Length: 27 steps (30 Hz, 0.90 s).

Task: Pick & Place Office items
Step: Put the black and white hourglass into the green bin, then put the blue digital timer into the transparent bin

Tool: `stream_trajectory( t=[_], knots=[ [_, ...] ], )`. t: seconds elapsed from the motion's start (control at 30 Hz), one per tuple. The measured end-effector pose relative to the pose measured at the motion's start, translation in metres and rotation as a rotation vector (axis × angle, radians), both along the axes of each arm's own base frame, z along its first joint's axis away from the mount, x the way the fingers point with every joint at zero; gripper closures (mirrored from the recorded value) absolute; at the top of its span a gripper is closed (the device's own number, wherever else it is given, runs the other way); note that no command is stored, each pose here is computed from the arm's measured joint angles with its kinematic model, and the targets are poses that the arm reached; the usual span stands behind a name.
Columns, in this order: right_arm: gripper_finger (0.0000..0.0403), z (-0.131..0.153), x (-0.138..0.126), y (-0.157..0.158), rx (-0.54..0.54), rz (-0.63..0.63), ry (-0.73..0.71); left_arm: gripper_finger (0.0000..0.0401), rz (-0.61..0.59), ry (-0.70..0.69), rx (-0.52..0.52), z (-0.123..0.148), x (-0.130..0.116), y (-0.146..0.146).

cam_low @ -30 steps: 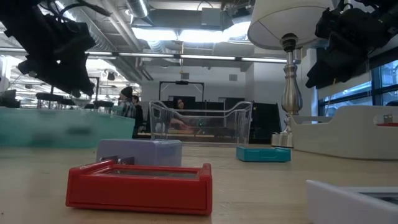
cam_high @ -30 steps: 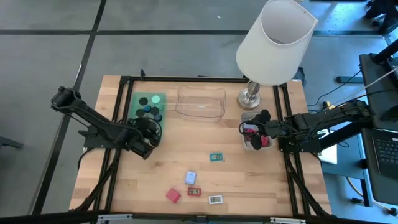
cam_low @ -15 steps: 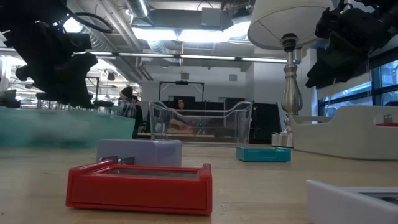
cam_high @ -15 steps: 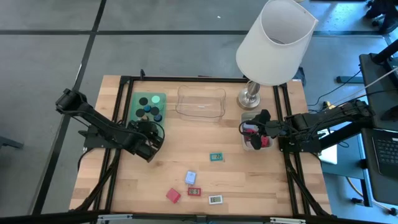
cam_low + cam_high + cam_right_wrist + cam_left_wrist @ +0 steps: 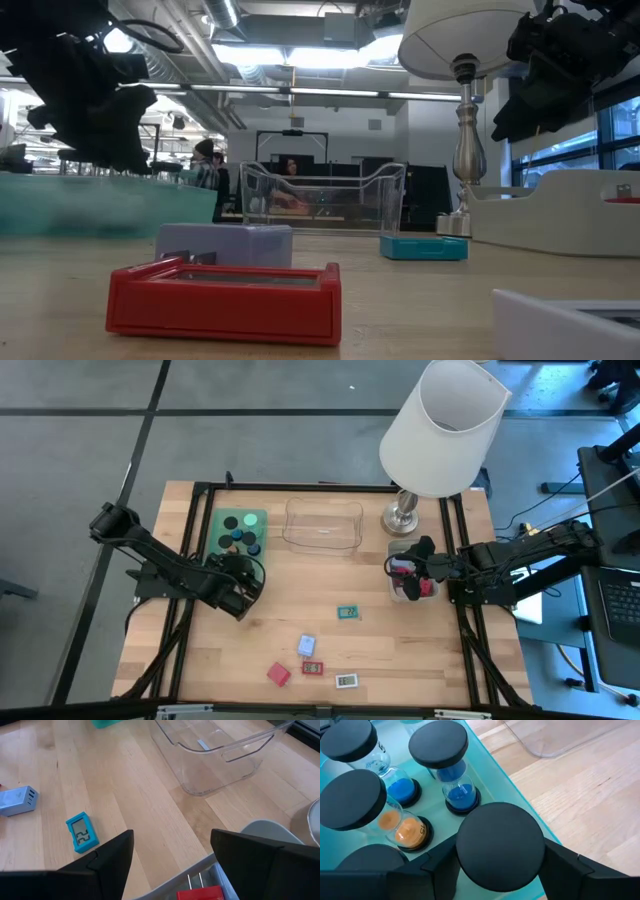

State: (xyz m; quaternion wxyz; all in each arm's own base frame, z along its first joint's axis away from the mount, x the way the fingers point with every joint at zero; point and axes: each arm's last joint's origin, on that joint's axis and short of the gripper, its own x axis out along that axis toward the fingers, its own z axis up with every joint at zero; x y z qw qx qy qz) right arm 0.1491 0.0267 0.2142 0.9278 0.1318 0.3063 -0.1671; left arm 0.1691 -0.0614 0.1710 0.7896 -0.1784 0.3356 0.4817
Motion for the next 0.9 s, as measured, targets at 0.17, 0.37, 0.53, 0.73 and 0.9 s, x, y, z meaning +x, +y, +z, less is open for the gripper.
stream_trajectory(
  t=[0.17, 0.37, 0.53, 0.73, 0.9],
  knots=[
    [0.0135, 0.000, 0.000, 0.000, 0.000, 0.000, 0.000, 0.0143, -0.004, 0.021, 0.005, 0.000, -0.001, 0.001],
    [0.0135, 0.000, 0.000, 0.000, 0.000, 0.000, 0.000, 0.0106, 0.001, 0.021, 0.018, 0.000, -0.002, 0.001],
    [0.0135, 0.000, 0.000, 0.000, 0.000, 0.000, 0.000, 0.0089, -0.004, 0.012, 0.043, 0.013, -0.004, 0.003],
    [0.0135, 0.000, 0.000, 0.000, 0.000, 0.000, 0.000, 0.0087, -0.118, 0.030, 0.087, 0.053, 0.005, -0.001],
    [0.0135, 0.000, 0.000, 0.000, 0.000, 0.000, 0.000, 0.0090, -0.185, -0.021, 0.169, 0.072, 0.015, -0.004]
  ],
)
